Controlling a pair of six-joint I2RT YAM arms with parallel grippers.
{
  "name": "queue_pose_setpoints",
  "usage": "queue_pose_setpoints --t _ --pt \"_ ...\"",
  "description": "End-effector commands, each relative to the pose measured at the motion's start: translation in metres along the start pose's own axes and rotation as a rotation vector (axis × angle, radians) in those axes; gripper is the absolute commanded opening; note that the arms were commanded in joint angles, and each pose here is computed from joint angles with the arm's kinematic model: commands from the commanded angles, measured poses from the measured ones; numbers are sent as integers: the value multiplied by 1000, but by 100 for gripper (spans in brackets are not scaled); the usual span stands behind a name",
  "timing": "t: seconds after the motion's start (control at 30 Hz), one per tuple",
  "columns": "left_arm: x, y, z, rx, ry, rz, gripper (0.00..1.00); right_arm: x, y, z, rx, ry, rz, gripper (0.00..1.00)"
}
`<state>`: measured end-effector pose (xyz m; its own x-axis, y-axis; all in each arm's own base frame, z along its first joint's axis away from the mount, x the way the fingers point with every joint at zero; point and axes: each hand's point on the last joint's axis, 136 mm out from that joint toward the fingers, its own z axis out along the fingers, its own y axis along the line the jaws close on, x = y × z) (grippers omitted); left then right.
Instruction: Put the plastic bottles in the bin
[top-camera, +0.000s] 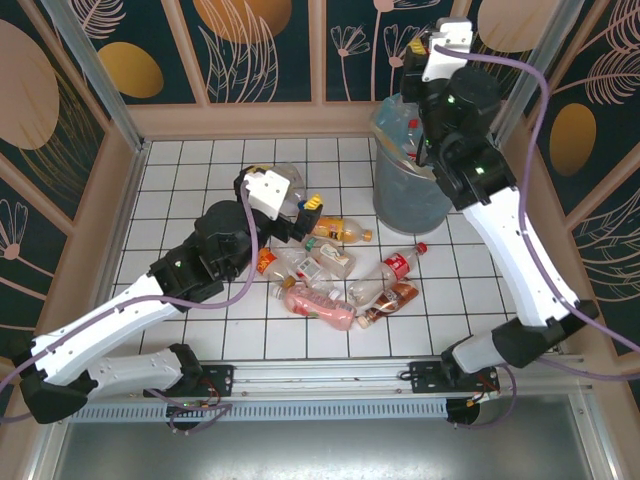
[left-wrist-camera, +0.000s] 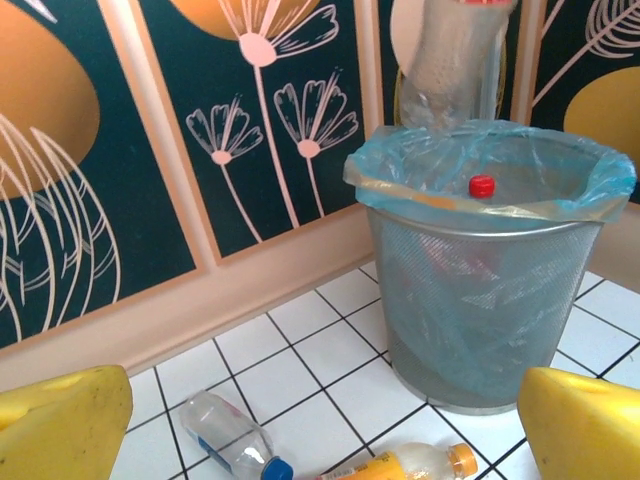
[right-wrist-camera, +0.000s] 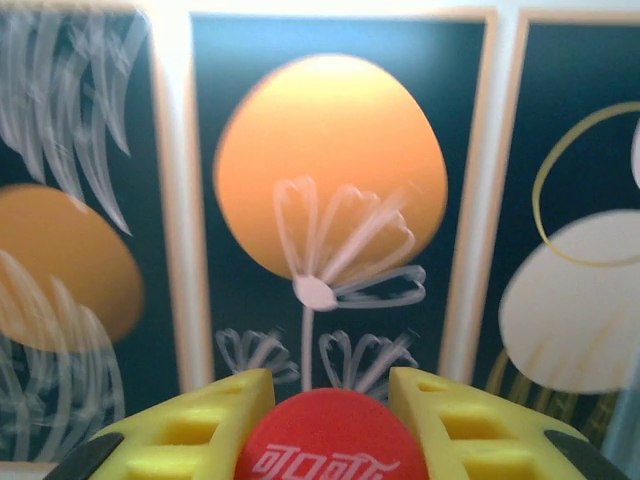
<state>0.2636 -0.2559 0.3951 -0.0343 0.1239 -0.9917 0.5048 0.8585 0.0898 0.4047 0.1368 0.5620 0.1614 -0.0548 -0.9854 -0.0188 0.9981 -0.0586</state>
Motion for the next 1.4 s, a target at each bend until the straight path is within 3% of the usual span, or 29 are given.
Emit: queue_pose_setpoints --t 0.0,0.2,0.6,1.0,1.1,1.2,1.37 --pt "2 12 -6 -64 -22 -55 98 23 -24 18 117 29 -31 0" --pt "18 33 -15 -171 -33 -94 98 77 -30 36 44 125 27 0" --pt "42 32 -11 -181 21 -94 98 198 -33 44 -70 369 154 0" --pt "55 29 -7 -181 53 -96 98 269 -38 54 -162 473 190 11" --pt "56 29 -7 -184 57 -96 98 282 -33 57 -195 501 200 18" --pt "57 30 -7 -187 59 -96 98 290 -32 59 -204 526 203 38" --pt "59 31 -7 -192 66 -95 98 286 -28 59 -228 531 215 51"
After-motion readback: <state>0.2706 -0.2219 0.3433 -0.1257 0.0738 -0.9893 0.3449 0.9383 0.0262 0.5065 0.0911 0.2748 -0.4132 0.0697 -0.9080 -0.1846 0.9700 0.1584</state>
